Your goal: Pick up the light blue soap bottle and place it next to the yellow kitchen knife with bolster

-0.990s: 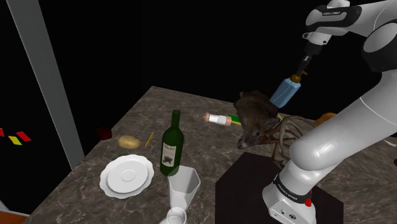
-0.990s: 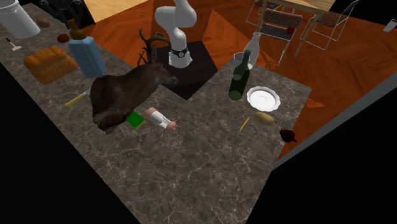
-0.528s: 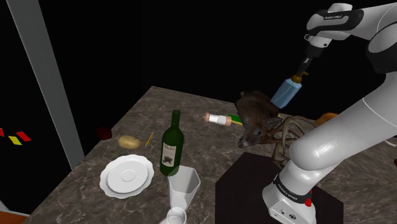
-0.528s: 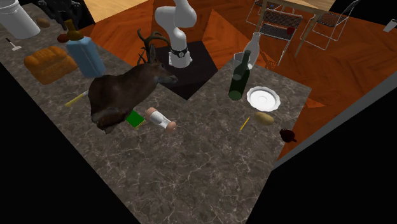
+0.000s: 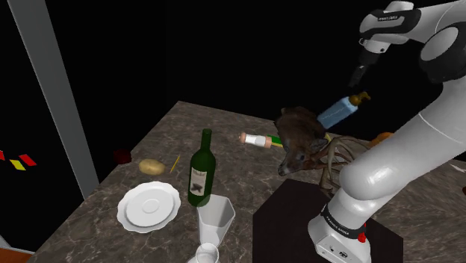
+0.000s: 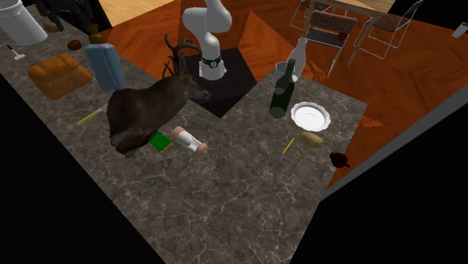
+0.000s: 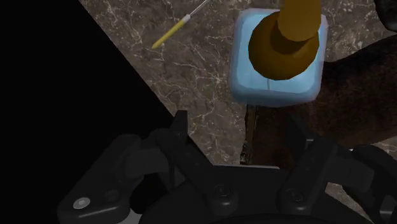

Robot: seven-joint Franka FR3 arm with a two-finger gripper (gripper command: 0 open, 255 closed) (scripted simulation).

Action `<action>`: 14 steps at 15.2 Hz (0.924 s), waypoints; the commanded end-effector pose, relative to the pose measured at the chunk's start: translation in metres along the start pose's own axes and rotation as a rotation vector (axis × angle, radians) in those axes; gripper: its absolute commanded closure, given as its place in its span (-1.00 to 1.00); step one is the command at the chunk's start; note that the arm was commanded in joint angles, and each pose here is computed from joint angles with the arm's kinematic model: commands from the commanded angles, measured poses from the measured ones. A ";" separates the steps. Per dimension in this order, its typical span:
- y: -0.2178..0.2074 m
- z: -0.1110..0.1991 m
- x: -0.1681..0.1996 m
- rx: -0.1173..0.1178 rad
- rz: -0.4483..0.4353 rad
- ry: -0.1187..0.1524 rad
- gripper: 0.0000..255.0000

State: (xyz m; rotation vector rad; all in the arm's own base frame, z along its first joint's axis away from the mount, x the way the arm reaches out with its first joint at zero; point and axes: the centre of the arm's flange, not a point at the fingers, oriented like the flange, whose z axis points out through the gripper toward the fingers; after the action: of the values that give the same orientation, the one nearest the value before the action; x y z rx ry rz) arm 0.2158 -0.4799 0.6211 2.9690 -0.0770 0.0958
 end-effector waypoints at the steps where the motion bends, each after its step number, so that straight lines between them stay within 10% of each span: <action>1: 0.028 0.012 0.052 0.201 0.180 -0.256 -1.00; 14: 0.019 0.049 0.043 0.201 0.180 -0.256 -1.00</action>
State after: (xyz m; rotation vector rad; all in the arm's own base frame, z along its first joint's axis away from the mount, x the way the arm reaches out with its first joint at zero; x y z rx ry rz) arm 0.2596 -0.5097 0.5787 3.1505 -0.3907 -0.2707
